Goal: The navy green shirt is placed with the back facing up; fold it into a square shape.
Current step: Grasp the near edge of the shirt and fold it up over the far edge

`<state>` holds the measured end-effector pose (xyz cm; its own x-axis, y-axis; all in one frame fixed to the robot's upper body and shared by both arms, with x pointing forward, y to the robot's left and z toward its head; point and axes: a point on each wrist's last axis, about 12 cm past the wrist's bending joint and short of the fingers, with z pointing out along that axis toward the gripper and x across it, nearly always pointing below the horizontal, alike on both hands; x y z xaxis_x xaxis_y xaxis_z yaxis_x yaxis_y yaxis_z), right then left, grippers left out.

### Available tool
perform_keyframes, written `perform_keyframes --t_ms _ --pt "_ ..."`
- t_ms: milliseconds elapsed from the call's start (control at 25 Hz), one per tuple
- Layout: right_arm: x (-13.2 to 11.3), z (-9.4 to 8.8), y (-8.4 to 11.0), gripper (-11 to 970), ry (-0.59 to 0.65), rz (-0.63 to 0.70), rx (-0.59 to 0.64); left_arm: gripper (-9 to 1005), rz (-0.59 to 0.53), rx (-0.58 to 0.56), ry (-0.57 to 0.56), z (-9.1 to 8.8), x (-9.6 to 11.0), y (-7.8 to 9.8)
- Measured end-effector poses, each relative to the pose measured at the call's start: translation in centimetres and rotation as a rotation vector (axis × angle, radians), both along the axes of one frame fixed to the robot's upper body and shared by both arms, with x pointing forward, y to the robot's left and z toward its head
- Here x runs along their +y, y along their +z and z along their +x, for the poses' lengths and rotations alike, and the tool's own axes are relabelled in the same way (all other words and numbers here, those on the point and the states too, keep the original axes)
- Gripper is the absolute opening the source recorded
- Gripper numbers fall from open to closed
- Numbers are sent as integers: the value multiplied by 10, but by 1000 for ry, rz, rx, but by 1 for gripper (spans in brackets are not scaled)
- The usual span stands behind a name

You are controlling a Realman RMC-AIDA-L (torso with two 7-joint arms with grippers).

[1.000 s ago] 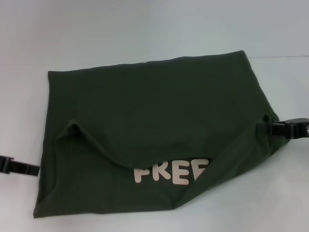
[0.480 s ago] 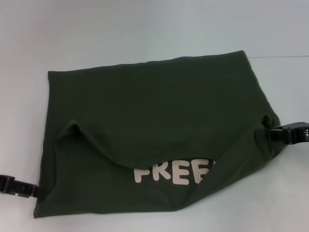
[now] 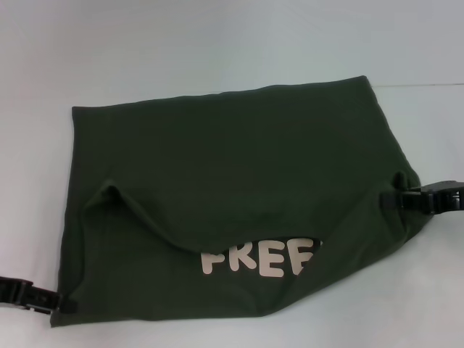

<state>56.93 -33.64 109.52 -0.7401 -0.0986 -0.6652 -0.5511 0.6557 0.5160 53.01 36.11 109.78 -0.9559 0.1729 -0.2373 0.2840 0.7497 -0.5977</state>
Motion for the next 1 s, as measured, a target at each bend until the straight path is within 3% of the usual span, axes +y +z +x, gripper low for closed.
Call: perform_keyframes --t_ms 1000 --pt "3 1 -3 50 -5 -11 0 659 14 24 -70 7 -22 -8"
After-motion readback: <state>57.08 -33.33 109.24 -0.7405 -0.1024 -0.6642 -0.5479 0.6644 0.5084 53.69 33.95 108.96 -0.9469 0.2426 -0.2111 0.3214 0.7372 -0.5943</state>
